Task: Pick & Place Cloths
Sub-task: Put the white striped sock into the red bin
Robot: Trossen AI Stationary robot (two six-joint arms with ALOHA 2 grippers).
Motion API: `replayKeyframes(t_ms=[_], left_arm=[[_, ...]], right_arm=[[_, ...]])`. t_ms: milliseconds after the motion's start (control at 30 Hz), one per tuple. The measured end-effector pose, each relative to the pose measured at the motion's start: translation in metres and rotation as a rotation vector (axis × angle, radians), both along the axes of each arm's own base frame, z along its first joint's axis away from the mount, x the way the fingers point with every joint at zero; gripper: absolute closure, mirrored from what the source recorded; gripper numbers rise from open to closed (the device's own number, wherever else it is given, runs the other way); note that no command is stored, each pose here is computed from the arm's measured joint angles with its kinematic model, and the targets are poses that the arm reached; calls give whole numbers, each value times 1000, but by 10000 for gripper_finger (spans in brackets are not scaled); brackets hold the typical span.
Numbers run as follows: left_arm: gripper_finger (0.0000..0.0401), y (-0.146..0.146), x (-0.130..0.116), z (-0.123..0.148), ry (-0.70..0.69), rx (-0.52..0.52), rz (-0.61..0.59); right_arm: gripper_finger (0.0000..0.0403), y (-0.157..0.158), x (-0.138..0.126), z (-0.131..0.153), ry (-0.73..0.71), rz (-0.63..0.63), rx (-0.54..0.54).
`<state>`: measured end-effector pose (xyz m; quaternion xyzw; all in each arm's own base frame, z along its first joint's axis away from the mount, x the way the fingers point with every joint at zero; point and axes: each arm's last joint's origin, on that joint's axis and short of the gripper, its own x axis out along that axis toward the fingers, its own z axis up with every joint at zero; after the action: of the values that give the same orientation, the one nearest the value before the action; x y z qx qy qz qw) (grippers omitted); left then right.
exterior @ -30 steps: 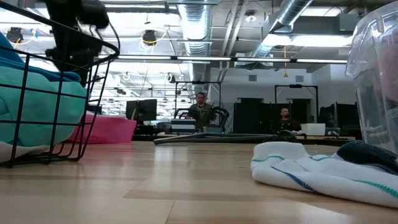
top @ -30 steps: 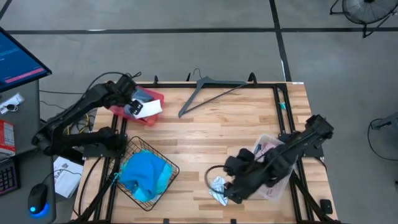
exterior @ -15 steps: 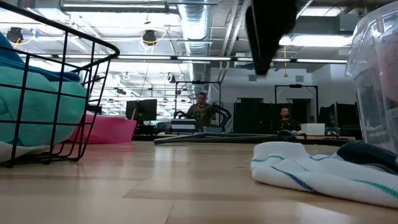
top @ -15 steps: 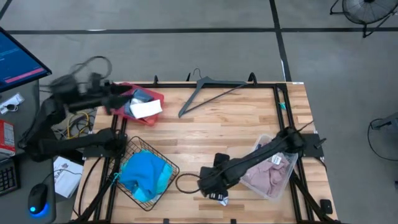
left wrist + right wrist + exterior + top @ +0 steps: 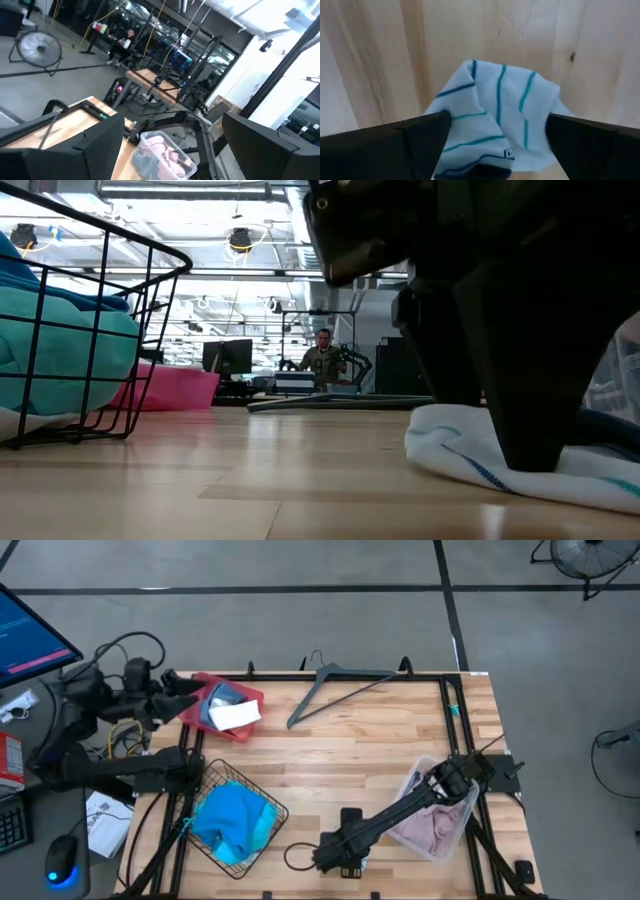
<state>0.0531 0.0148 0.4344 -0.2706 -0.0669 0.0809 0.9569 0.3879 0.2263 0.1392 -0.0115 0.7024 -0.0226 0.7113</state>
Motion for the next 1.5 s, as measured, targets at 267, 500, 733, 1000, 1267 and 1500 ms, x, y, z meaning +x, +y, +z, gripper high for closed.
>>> replayKeyframes(t_ms=[267,500,733,1000,1267,1500], left_arm=[[82,9,24,-3,70,12,0],[82,14,45,-8,156,133,-83],[82,22,73,-16,248,253,-129],[82,20,132,-19,192,443,-252],[82,24,193,-45,231,485,-327],[82,30,231,-70,244,408,-408]], right_arm=[[318,2,2,-11,18,17,4],[391,-47,13,65,-203,-40,-41],[398,-109,-9,194,-641,-154,-75],[399,-167,-38,274,-962,-240,-94],[400,-188,-33,279,-1003,-252,-137],[398,-188,-23,276,-1037,-225,-148]])
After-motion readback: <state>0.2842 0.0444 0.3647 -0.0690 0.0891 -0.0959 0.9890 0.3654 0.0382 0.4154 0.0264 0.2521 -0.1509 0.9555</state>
